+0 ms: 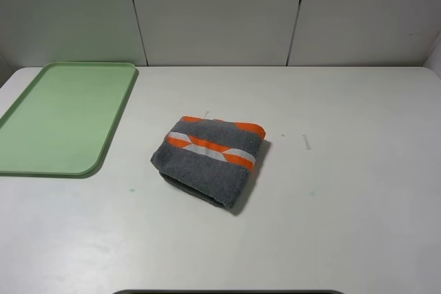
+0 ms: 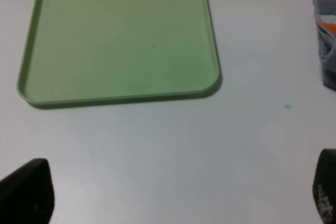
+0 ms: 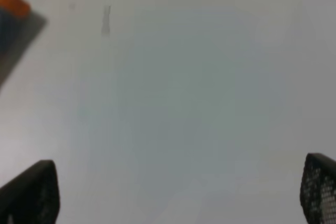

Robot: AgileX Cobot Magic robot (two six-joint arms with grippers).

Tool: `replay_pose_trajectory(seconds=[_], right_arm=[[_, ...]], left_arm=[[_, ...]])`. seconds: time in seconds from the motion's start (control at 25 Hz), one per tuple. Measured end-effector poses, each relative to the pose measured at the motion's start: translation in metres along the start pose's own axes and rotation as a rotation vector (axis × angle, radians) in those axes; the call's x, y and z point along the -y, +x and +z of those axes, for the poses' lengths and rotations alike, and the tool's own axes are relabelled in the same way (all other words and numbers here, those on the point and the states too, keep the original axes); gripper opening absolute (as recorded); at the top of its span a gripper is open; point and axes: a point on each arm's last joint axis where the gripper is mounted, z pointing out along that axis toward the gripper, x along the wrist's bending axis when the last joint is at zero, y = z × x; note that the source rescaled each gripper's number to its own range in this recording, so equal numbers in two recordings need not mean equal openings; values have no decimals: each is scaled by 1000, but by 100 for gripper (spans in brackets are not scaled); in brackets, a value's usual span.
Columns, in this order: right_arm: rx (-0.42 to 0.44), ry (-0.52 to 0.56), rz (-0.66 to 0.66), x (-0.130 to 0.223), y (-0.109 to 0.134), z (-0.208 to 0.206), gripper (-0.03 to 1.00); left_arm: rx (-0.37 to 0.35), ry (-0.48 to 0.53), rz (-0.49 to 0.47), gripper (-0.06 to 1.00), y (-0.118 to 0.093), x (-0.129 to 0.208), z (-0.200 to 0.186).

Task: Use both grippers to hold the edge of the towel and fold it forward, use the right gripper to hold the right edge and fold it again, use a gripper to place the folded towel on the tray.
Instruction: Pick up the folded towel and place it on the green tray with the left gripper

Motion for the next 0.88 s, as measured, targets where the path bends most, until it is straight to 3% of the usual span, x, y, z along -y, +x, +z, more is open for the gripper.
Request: replay_pose_trajectory(seconds=[0.32, 0.88], right_arm=[[30, -244, -6, 21, 1, -32, 100], [53, -257, -5, 24, 1, -33, 100]], left_arm=[[0, 0, 0, 100, 0, 0, 0], [0, 0, 0, 100, 0, 0, 0]])
